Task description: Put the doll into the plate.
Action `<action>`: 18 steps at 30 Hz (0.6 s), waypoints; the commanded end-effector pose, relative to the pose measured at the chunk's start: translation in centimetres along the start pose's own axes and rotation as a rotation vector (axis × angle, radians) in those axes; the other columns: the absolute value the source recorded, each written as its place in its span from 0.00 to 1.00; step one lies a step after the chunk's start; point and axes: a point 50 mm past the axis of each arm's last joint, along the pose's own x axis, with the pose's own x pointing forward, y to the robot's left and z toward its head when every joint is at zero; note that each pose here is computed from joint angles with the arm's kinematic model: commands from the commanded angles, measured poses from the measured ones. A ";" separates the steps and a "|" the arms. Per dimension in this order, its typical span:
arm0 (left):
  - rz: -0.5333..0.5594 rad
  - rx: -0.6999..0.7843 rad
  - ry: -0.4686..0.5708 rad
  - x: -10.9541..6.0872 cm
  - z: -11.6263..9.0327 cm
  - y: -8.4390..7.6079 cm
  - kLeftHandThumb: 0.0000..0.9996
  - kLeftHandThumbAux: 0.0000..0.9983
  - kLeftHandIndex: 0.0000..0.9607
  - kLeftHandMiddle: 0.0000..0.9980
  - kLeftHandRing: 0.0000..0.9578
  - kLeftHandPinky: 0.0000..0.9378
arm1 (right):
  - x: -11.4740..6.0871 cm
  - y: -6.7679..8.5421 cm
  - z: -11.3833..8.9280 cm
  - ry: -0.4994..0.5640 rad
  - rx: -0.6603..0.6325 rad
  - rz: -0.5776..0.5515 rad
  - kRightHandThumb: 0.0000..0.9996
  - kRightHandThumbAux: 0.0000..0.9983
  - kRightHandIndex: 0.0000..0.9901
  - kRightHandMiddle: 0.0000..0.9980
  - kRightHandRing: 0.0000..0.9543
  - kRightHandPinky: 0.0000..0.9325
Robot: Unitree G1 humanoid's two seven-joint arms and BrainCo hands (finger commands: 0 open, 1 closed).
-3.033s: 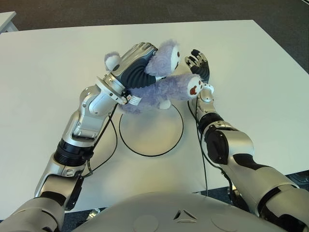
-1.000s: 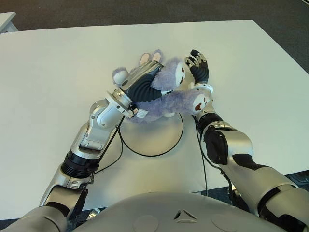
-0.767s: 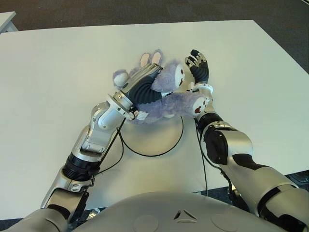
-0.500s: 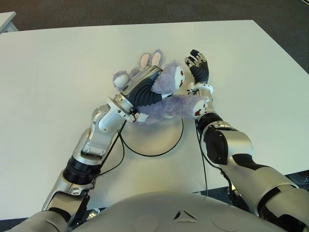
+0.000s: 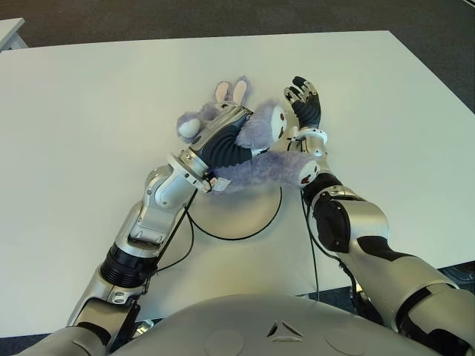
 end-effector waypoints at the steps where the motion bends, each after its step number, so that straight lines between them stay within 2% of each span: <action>1: -0.015 -0.012 0.025 -0.5 -0.3 -0.6 0.81 0.67 0.78 0.84 0.88 0.87 | -0.7 -0.1 -1.2 0.041 0.001 -0.006 0.48 0.78 0.20 0.16 0.15 0.18; 18: -0.042 -0.029 0.019 -1.2 -0.1 -1.6 0.84 0.66 0.77 0.84 0.88 0.91 | -0.7 -0.1 -1.2 0.041 0.002 -0.007 0.48 0.78 0.20 0.17 0.15 0.17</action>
